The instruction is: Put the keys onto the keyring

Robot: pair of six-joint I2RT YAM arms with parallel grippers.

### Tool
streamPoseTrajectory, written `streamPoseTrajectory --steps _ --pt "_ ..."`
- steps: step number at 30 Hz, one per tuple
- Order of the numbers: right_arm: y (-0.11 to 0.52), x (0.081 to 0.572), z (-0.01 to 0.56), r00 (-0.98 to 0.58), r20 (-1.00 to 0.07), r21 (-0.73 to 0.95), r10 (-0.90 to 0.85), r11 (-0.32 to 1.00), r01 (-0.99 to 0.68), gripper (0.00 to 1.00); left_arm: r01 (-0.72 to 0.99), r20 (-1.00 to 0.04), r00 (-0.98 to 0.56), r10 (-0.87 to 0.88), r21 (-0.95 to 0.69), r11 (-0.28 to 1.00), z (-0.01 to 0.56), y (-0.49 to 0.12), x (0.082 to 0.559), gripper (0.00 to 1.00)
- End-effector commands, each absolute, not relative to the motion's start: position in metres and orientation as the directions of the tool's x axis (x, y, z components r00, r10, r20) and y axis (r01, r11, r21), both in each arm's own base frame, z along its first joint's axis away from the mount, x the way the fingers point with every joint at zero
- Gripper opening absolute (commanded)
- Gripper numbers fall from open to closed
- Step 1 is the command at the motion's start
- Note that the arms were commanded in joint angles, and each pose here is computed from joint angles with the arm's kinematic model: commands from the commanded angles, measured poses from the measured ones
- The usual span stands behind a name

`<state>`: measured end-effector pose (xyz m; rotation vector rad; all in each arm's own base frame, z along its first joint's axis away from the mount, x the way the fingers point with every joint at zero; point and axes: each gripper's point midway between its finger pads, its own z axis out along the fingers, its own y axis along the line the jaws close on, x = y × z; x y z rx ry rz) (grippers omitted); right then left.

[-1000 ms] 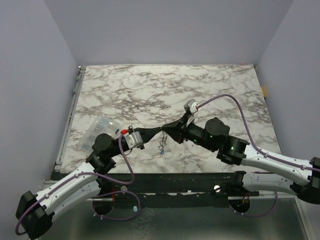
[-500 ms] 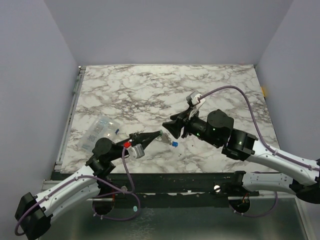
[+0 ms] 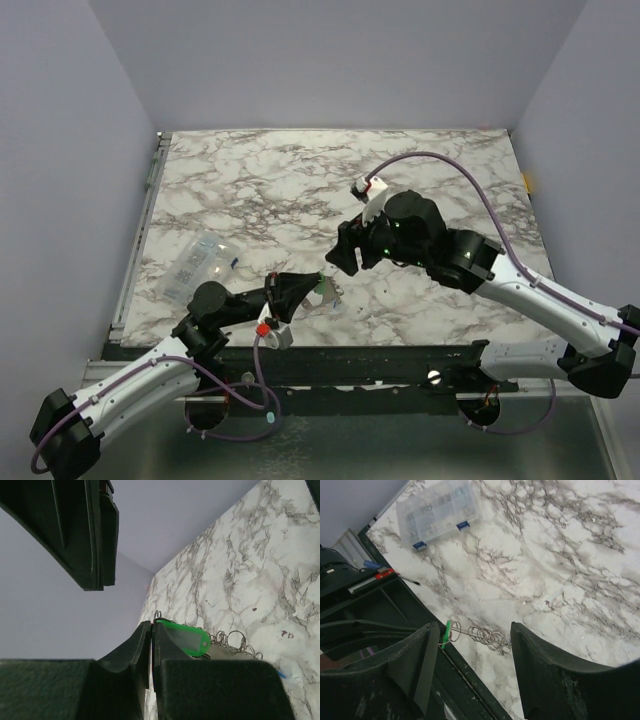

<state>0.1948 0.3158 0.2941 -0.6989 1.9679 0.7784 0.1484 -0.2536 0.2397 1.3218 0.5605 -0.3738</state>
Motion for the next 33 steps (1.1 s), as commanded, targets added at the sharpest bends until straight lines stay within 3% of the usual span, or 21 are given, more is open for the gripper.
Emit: streamPoseTrajectory --steps 1,8,16,21,29,33 --pt "0.311 0.176 0.291 -0.507 -0.824 0.302 -0.254 0.562 -0.770 0.67 0.464 -0.480 0.875 0.057 0.867 0.183 0.247 -0.255 0.144 0.09" --pt "0.310 0.162 0.290 -0.428 -0.872 0.283 -0.237 0.470 -0.836 0.64 0.573 -0.594 0.802 0.061 0.795 0.201 0.250 -0.258 0.151 0.09" --pt "0.314 0.143 0.266 -0.397 -0.913 0.343 -0.092 0.352 -0.871 0.60 0.681 -0.721 0.688 0.077 0.679 0.274 0.259 -0.261 0.167 0.00" --pt "0.315 0.146 0.267 -0.365 -0.931 0.346 0.010 0.340 -0.875 0.60 0.787 -0.917 0.398 0.006 0.345 0.512 0.282 -0.254 0.201 0.00" --pt "0.316 0.175 0.275 -0.308 -0.939 0.343 0.152 0.429 -0.835 0.64 0.784 -0.978 0.147 -0.150 0.023 0.621 0.292 -0.252 0.221 0.00" --pt "0.325 0.187 0.270 -0.306 -0.936 0.352 0.174 0.449 -0.821 0.65 0.787 -0.977 0.072 -0.201 -0.068 0.613 0.294 -0.256 0.222 0.00"
